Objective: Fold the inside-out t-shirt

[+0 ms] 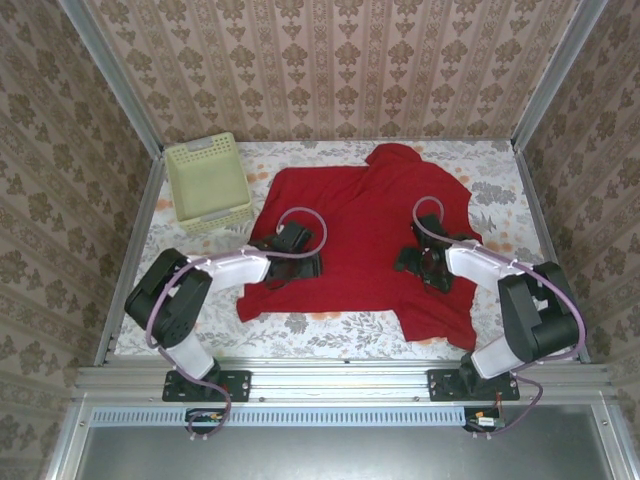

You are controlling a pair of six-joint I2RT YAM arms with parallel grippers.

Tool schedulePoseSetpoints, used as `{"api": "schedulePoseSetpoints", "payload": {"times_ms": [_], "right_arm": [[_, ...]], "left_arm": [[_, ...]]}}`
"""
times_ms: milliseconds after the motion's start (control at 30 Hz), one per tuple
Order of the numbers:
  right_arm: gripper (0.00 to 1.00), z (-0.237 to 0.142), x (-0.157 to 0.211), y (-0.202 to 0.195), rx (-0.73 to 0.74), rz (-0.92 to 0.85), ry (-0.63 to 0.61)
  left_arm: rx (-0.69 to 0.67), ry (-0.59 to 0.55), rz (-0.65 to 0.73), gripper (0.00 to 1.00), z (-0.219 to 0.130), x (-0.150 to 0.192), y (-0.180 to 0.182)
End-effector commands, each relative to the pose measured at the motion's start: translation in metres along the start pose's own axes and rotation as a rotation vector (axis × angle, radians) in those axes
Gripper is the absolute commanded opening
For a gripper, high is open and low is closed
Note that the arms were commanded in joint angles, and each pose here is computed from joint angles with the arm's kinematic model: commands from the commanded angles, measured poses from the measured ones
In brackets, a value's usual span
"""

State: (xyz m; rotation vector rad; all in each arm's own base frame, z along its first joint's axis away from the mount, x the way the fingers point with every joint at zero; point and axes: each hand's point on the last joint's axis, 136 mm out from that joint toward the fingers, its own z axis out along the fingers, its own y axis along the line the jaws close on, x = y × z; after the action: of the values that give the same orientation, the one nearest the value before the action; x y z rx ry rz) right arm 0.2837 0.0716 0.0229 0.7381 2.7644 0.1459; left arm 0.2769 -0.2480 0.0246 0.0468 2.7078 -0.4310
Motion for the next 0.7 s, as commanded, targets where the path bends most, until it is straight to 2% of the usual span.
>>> {"api": "schedulePoseSetpoints", "payload": {"times_ms": [0,133,233,367,500,667], "right_arm": [[1.00,-0.007,0.013,-0.039,0.129,0.137,-0.012],[1.00,-0.015,0.027,-0.061,0.144,0.214,-0.017],[1.00,-0.023,0.028,-0.070,0.131,0.224,-0.049],[1.00,-0.062,-0.007,-0.060,0.109,0.135,-0.170],[1.00,-0.101,-0.052,-0.014,-0.034,0.011,-0.291],[1.00,-0.120,-0.100,0.039,-0.130,-0.113,-0.356]], "left_arm": [[-0.060,0.129,-0.047,0.70,0.006,0.067,0.017],[-0.076,0.127,-0.040,0.71,-0.003,0.090,0.013],[-0.046,0.093,-0.023,0.71,-0.017,0.081,0.003],[-0.077,-0.026,0.057,0.74,-0.054,0.013,-0.008],[-0.133,-0.149,0.070,0.74,-0.083,-0.079,-0.002],[-0.285,-0.218,0.073,0.70,-0.078,-0.167,0.020]]}}
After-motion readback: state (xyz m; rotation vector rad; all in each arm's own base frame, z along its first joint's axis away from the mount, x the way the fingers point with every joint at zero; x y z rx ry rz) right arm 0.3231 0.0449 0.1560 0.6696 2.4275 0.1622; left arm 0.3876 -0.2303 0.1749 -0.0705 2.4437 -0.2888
